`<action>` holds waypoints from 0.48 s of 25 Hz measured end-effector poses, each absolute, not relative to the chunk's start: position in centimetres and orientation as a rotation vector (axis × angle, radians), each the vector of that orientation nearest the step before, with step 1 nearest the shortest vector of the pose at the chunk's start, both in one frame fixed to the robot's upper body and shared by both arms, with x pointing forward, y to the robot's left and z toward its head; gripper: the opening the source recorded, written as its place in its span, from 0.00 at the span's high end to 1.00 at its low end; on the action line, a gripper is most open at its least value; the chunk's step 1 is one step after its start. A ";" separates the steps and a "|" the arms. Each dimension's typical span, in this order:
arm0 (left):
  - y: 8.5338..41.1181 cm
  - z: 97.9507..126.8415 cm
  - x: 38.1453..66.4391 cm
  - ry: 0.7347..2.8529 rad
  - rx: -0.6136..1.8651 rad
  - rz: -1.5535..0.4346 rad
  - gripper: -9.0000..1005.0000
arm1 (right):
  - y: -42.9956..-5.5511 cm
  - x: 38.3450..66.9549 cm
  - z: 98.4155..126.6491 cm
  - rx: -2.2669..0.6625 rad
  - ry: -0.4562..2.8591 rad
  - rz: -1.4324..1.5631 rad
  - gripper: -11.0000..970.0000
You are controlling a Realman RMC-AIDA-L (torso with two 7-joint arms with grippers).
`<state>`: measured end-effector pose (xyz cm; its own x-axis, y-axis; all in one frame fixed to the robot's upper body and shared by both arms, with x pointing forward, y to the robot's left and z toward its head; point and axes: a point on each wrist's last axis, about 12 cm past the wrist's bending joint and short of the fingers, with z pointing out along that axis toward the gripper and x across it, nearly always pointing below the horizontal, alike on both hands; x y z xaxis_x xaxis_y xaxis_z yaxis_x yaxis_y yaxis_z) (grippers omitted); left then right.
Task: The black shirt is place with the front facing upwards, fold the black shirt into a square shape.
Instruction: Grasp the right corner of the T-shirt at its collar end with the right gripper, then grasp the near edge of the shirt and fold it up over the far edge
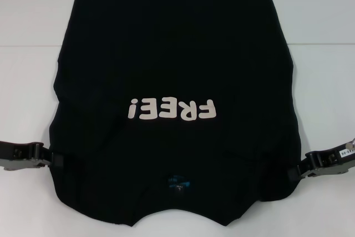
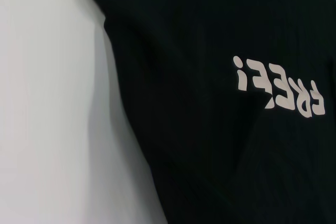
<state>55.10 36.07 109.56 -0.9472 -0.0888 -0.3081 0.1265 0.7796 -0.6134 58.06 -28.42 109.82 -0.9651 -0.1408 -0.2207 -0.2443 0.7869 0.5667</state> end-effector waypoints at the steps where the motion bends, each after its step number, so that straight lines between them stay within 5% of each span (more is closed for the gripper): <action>1: 36.1 109.6 55.1 2.652 0.029 -0.947 0.96 | -28.4 58.1 109.8 -0.308 2.811 0.924 0.93; 12: 36.1 109.9 55.1 2.617 0.026 -0.988 0.96 | -29.8 58.2 111.0 -0.296 2.763 0.921 0.95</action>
<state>55.07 36.13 109.92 -0.9413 -0.1024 -0.3218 0.1358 0.7577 -0.6383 58.21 -29.82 110.97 -0.9570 -0.1219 -0.2634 -0.2555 0.7841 0.5656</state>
